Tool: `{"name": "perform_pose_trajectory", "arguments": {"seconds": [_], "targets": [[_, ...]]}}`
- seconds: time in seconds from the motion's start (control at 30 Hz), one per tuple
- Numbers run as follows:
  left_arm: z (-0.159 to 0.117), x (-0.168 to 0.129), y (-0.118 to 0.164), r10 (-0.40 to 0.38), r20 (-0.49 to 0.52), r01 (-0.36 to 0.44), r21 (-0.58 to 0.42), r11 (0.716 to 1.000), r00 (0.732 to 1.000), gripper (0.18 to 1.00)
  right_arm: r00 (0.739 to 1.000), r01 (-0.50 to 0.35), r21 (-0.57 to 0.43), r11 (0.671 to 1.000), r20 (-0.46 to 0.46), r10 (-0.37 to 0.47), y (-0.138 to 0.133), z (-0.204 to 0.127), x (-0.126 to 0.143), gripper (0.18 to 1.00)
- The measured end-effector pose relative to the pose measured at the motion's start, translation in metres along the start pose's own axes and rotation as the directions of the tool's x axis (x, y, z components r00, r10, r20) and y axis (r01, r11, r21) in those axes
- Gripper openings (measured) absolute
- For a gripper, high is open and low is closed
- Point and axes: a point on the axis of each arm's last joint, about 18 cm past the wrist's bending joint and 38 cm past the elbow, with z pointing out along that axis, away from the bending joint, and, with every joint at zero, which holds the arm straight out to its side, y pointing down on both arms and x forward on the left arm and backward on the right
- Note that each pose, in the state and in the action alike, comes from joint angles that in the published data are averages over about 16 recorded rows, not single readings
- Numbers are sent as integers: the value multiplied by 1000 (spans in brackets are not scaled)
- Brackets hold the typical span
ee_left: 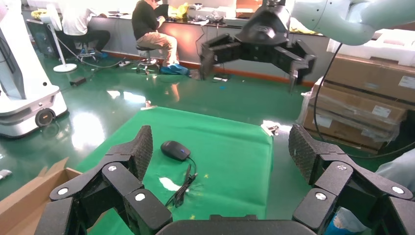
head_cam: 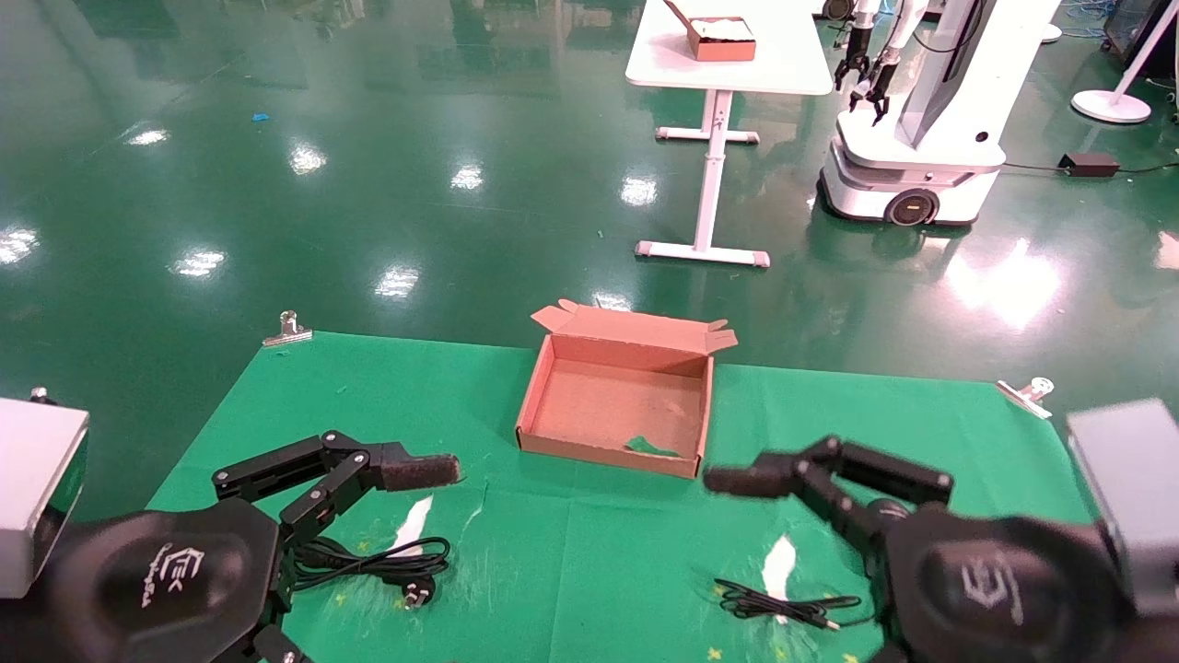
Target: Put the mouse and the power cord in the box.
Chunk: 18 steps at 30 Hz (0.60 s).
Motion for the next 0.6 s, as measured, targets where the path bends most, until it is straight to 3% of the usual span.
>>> {"name": "perform_pose_trajectory", "arguments": {"seconds": [0.17, 0.3, 0.43, 0.6], "targets": [[4, -11, 20, 32, -9, -33, -126, 992, 999, 1000, 1000, 6, -86, 996, -11, -7, 22, -5, 8, 1001], [8, -28, 45, 77, -29, -82, -279, 957, 997, 1000, 999, 20, -194, 981, -32, -27, 49, -11, 22, 1001], [12, -52, 71, 126, -71, -144, -446, 883, 990, 1000, 996, 45, -327, 944, -53, -65, 80, -18, 42, 1001], [13, -86, 100, 177, -122, -215, -618, 756, 977, 1000, 990, 94, -498, 862, -47, -135, 118, -22, 71, 1001]]}}
